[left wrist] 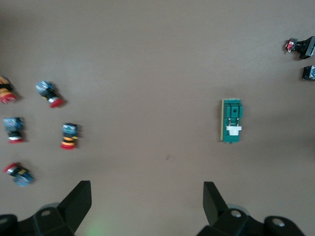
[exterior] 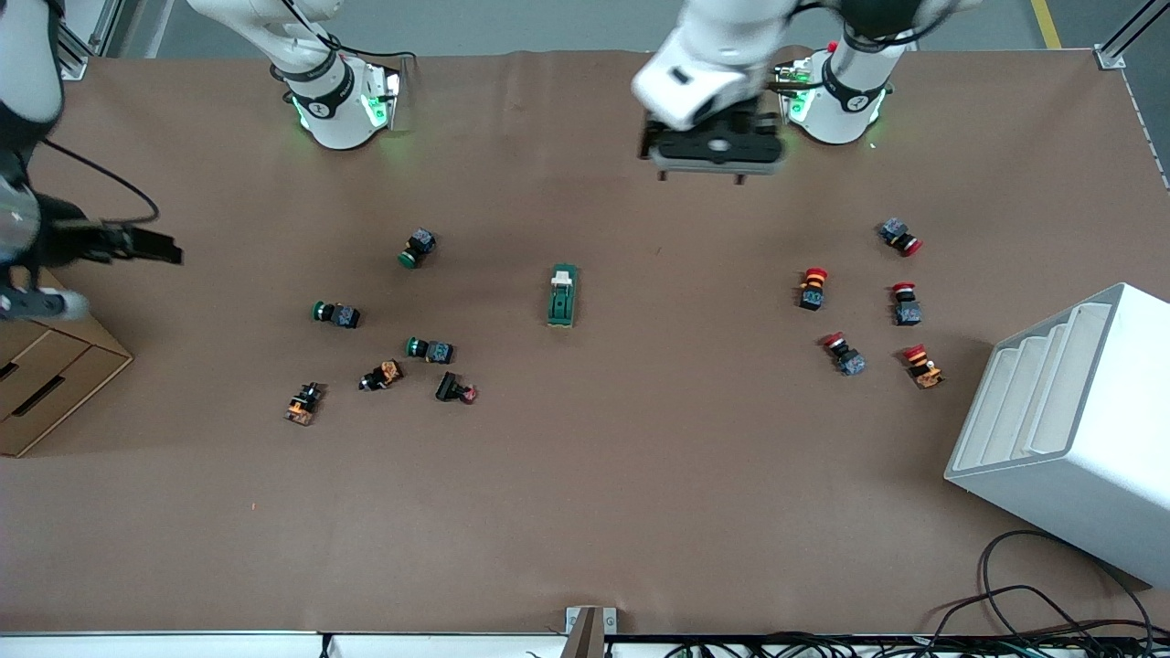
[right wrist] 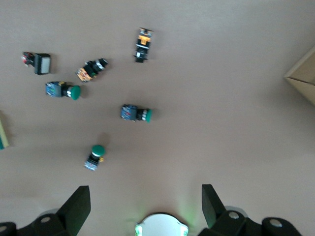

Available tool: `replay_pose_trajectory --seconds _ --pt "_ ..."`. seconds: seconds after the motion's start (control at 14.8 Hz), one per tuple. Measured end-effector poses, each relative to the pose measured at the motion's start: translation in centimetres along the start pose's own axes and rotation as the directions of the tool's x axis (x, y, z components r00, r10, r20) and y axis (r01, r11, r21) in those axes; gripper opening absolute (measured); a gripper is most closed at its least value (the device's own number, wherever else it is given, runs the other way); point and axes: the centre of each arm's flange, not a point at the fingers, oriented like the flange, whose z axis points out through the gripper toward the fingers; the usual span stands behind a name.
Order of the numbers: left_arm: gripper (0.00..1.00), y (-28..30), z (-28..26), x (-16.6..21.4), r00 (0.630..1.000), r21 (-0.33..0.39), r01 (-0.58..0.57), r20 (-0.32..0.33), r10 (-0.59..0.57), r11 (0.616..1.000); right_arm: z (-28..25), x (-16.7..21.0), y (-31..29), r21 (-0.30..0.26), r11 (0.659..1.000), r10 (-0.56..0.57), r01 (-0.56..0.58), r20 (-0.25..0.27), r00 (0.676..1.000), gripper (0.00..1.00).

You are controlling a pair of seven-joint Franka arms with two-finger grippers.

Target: Close load switch with both arms

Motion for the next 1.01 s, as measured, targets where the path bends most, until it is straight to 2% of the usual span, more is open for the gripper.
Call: replay_pose_trajectory --seconds 0.2,0.34,0.47,0.61,0.81,1.01 --pt "1.0 7.6 5.6 -4.7 0.999 0.074 0.045 -0.021 -0.043 0.996 3.0 1.5 -2.7 0.06 0.992 0.108 -0.108 0.003 0.994 1.0" --pt "1.0 12.6 11.0 -8.5 0.993 0.109 0.103 -0.063 -0.097 0.989 6.6 1.9 -7.5 0.1 0.975 0.199 -0.2 0.023 0.98 1.0" --pt "1.0 15.6 15.1 -10.8 0.985 0.118 0.145 -0.111 -0.132 0.982 10.1 2.0 -12.0 0.152 0.944 0.29 -0.293 0.039 0.956 1.0" --pt "1.0 18.0 19.6 -13.3 0.972 0.136 0.183 -0.175 -0.159 0.974 13.6 1.5 -16.7 0.181 0.913 0.368 -0.367 0.025 0.929 1.0" --pt "1.0 21.0 26.3 -17.3 0.945 0.133 0.227 -0.269 -0.186 0.965 19.2 -0.4 -23.6 0.268 0.862 0.437 -0.431 0.04 0.899 1.0" --pt "1.0 22.5 31.5 -20.4 0.906 0.091 0.227 -0.385 -0.176 0.97 23.6 -1.7 -27.2 0.332 0.824 0.467 -0.459 0.06 0.882 1.0"
